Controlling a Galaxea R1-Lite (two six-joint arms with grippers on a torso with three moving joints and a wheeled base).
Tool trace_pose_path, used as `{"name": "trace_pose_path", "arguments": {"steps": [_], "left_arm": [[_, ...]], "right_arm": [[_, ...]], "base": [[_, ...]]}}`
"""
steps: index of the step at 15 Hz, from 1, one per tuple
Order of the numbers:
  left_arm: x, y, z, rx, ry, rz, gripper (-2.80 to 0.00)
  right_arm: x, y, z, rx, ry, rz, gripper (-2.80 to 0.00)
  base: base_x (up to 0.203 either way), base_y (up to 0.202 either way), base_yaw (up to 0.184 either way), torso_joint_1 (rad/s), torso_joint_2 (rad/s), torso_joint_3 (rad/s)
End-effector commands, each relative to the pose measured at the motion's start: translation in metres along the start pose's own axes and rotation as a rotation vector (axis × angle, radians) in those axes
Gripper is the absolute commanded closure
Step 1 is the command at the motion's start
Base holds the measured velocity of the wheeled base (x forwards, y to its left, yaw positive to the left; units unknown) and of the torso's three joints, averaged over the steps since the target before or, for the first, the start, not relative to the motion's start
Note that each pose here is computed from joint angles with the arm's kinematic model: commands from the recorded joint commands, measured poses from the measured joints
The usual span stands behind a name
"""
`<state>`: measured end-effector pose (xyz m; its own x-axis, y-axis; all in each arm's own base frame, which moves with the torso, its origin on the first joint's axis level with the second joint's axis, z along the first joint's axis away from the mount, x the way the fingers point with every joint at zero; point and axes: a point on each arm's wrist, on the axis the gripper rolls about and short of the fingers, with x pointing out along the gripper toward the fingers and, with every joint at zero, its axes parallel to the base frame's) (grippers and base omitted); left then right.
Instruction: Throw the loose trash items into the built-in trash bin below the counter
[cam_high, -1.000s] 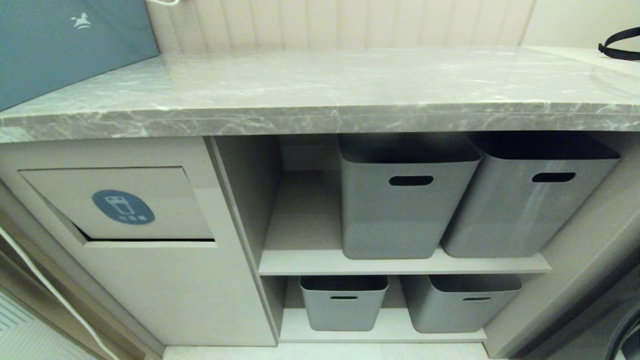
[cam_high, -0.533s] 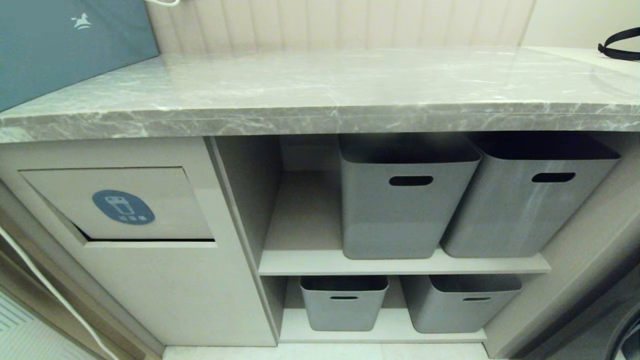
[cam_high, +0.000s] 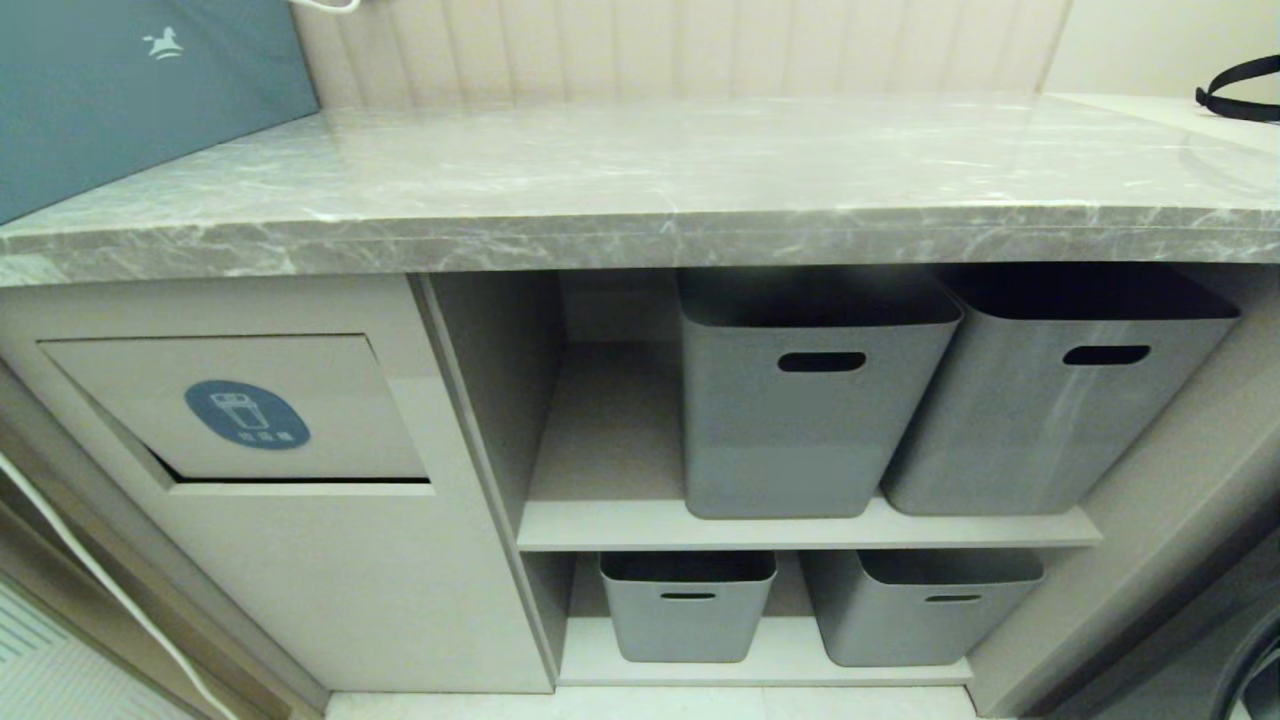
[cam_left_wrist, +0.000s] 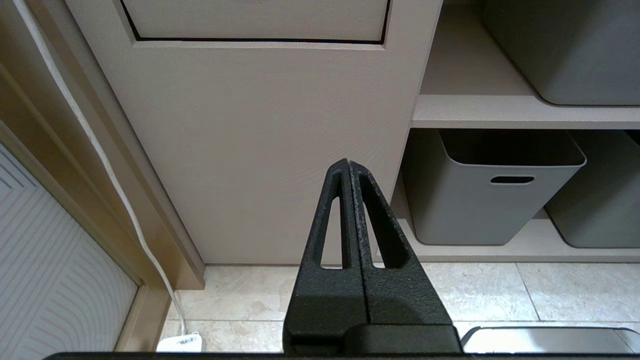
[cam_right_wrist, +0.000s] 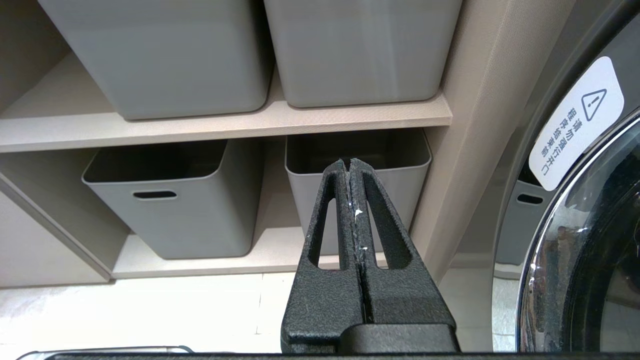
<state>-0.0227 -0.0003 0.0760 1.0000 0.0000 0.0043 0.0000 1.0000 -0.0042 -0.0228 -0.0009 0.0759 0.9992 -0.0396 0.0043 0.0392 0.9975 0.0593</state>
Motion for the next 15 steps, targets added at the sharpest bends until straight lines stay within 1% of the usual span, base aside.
{"name": "trace_pose_path", "arguments": {"steps": [1,3,4,5,7,8,11,15], "left_arm": [[0.0003,0.0000,-0.0003,0.000,0.003,0.000,0.00],[0.0003,0.0000,-0.0006,0.010,0.006,-0.002,0.00],[0.0002,-0.0001,-0.0006,0.031,0.005,-0.005,0.00],[0.0002,-0.0003,-0.0007,0.038,0.005,-0.012,0.00],[0.0002,-0.0001,-0.0006,-0.029,0.005,-0.005,0.00],[0.0002,0.0000,-0.0003,-0.053,0.002,-0.001,0.00],[0.0002,0.0003,-0.0001,-0.077,-0.001,0.012,0.00],[0.0003,0.0003,-0.0006,-0.079,0.001,0.012,0.00]], "right_arm": [[0.0001,0.0000,-0.0004,0.001,0.001,0.000,0.00],[0.0001,0.0000,-0.0004,0.001,0.001,0.000,0.00],[0.0001,0.0000,-0.0004,0.001,0.001,0.000,0.00],[0.0001,0.0000,-0.0004,0.001,0.001,0.000,0.00],[0.0001,0.0000,-0.0004,-0.001,0.001,0.000,0.00],[0.0001,0.0000,-0.0004,-0.001,0.001,0.000,0.00],[0.0001,0.0000,-0.0004,-0.001,0.001,0.000,0.00],[0.0001,0.0000,-0.0004,-0.001,0.001,0.000,0.00]], "base": [[0.000,0.000,0.000,0.000,0.00,0.000],[0.000,0.000,0.000,0.000,0.00,0.000],[0.000,0.000,0.000,0.000,0.00,0.000],[0.000,0.000,0.000,0.000,0.00,0.000],[0.000,0.000,0.000,0.000,0.00,0.000],[0.000,0.000,0.000,0.000,0.00,0.000],[0.000,0.000,0.000,0.000,0.00,0.000],[0.000,0.000,0.000,0.000,0.00,0.000]]}}
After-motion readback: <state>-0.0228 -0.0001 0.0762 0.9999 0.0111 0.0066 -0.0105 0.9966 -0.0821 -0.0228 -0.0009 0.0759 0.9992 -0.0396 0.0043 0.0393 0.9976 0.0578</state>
